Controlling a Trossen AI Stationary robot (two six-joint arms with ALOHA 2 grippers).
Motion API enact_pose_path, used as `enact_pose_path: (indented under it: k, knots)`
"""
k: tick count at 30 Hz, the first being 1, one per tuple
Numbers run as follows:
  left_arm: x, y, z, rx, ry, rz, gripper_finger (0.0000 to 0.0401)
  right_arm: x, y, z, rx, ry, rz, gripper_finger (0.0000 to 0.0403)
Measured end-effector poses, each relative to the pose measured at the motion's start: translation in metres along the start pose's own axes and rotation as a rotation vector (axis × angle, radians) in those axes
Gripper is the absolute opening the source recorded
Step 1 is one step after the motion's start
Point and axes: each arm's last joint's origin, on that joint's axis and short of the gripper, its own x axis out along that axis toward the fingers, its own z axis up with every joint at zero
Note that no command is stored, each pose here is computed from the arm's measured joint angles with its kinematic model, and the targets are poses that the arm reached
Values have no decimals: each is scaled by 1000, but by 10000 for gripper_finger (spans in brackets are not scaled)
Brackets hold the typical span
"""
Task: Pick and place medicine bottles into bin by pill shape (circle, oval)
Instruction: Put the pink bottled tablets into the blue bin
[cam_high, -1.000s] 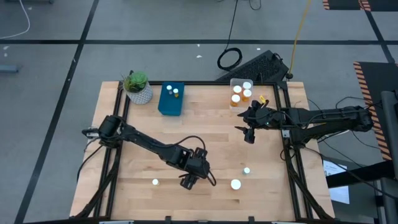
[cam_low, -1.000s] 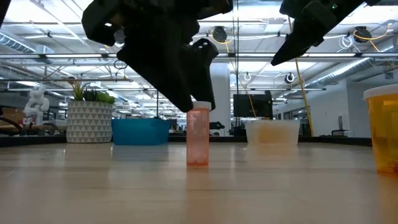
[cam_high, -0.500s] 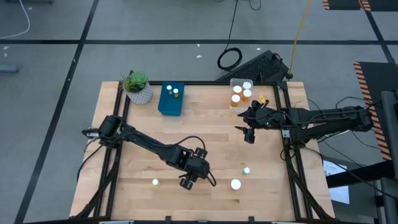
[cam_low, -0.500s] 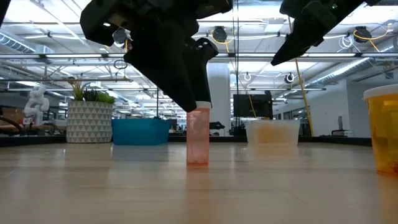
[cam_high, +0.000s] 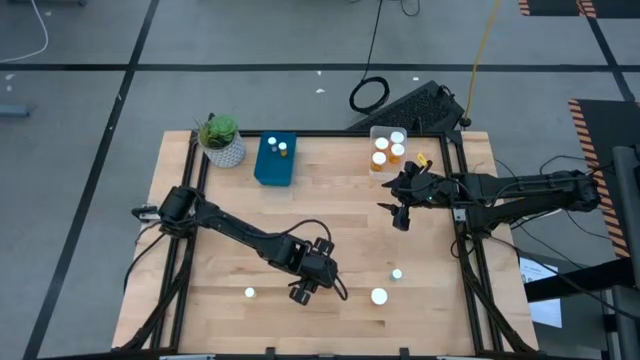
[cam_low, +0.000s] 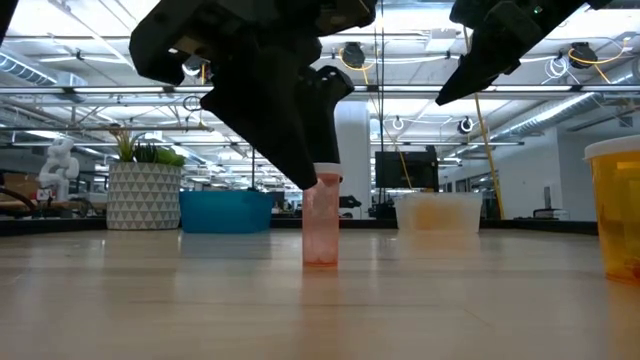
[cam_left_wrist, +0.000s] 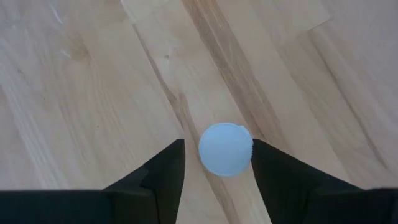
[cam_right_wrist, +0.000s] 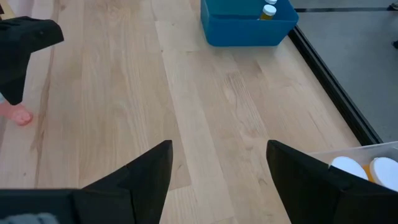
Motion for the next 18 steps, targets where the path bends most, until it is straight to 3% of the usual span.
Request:
enact_pose_path:
  k: [18]
  knots:
    - [0, 0, 0, 7, -1, 0, 184, 0, 0, 0, 0, 0, 0, 255]
